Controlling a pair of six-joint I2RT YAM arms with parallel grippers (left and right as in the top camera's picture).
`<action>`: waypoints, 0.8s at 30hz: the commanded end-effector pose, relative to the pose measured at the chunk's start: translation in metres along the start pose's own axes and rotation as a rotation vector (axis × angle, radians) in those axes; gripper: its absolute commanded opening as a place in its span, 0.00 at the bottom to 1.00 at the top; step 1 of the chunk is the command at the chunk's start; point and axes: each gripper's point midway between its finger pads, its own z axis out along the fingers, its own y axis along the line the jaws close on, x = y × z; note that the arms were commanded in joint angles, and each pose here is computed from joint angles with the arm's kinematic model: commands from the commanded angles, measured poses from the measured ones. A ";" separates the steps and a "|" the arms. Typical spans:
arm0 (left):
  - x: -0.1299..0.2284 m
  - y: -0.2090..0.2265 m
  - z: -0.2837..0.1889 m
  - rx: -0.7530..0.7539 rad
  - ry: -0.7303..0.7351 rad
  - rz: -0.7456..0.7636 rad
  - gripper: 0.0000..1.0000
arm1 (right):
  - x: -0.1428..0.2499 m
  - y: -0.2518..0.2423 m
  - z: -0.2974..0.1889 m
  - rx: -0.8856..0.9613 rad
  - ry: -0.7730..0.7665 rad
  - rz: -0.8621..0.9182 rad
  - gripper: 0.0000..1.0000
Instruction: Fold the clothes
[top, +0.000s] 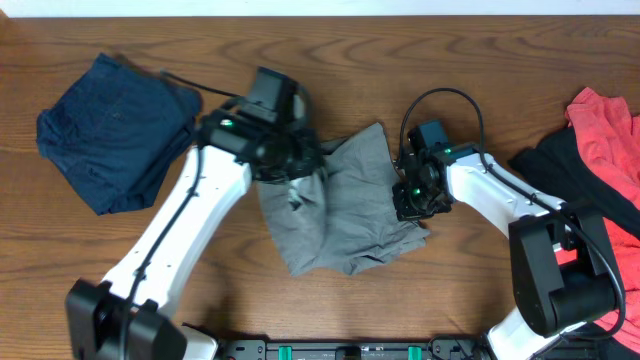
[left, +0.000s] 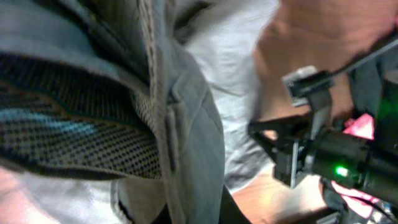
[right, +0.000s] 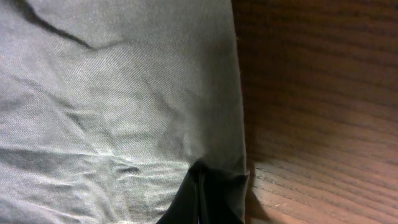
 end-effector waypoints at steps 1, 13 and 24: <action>0.005 -0.029 0.006 0.073 0.023 0.006 0.06 | 0.022 -0.010 0.017 0.023 0.068 0.025 0.01; 0.022 -0.073 0.028 0.140 0.033 -0.001 0.06 | 0.028 -0.012 0.021 0.025 0.077 0.032 0.01; 0.034 -0.093 0.031 0.186 0.064 -0.054 0.34 | 0.028 -0.012 0.021 0.026 0.079 0.047 0.01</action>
